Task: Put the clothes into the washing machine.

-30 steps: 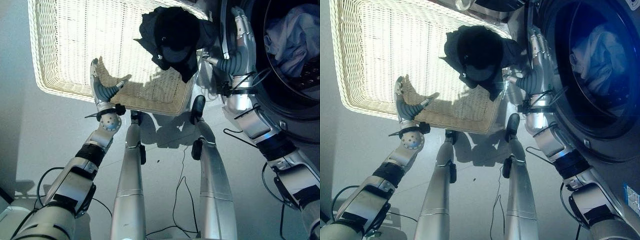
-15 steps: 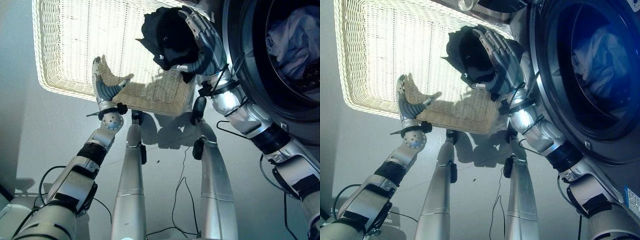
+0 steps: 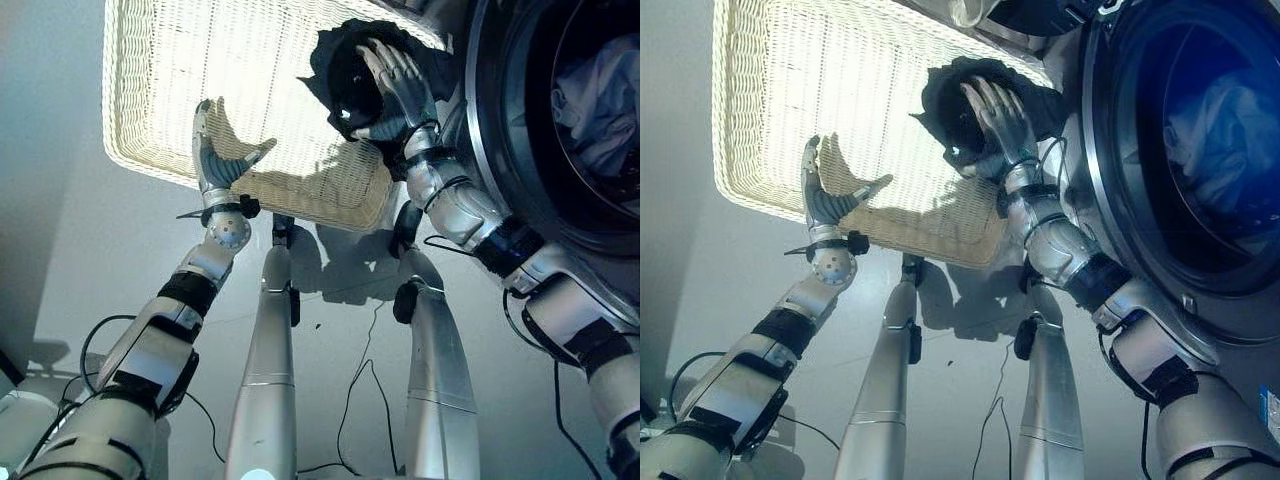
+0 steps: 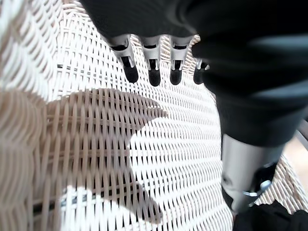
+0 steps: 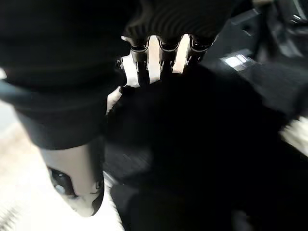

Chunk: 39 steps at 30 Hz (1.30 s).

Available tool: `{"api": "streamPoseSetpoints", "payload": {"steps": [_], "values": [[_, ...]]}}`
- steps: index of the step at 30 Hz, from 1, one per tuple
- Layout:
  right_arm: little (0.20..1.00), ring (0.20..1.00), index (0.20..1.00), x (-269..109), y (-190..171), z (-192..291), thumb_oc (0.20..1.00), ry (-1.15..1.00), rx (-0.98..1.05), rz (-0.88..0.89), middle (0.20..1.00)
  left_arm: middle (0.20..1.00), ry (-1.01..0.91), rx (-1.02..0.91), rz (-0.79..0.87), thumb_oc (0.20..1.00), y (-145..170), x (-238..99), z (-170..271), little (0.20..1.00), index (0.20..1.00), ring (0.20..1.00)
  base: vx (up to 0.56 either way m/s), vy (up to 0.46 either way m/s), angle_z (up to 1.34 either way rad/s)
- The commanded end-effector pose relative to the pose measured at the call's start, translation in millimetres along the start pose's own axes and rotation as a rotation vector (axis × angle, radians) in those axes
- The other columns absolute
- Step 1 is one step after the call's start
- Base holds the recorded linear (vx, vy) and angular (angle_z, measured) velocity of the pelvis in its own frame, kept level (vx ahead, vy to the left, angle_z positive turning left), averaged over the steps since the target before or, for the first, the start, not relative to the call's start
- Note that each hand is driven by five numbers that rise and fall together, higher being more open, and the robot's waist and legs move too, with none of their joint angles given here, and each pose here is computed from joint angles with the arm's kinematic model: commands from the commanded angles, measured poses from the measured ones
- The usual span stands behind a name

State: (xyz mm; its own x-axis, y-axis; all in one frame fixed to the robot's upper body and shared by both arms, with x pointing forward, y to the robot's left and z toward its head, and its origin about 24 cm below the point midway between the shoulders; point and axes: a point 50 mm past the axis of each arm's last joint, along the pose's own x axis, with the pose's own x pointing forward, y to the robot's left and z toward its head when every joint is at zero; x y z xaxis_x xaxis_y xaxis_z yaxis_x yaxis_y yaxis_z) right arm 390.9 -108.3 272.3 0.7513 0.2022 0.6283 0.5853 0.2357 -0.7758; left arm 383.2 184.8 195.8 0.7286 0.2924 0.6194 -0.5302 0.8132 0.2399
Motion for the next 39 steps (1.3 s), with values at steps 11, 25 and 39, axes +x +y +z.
{"api": "streamPoseSetpoints", "payload": {"steps": [11,25,39], "values": [[1.0,1.0,1.0,12,6,-30,1.0,0.146,-0.223,0.118,1.0,1.0,-0.037,-0.098,0.018,1.0,-13,10,23,1.0,1.0,1.0,0.0,-0.004,0.01],[0.2,0.2,0.2,14,-2,-59,0.2,0.207,-0.537,0.077,0.2,1.0,-0.064,-0.152,0.002,1.0,-25,5,32,1.0,1.0,1.0,0.01,0.006,0.02],[0.2,0.2,0.2,4,-2,-80,0.2,0.249,-0.559,0.079,0.2,1.0,-0.054,-0.188,0.025,1.0,-25,0,32,1.0,1.0,1.0,0.0,0.0,0.0]]}}
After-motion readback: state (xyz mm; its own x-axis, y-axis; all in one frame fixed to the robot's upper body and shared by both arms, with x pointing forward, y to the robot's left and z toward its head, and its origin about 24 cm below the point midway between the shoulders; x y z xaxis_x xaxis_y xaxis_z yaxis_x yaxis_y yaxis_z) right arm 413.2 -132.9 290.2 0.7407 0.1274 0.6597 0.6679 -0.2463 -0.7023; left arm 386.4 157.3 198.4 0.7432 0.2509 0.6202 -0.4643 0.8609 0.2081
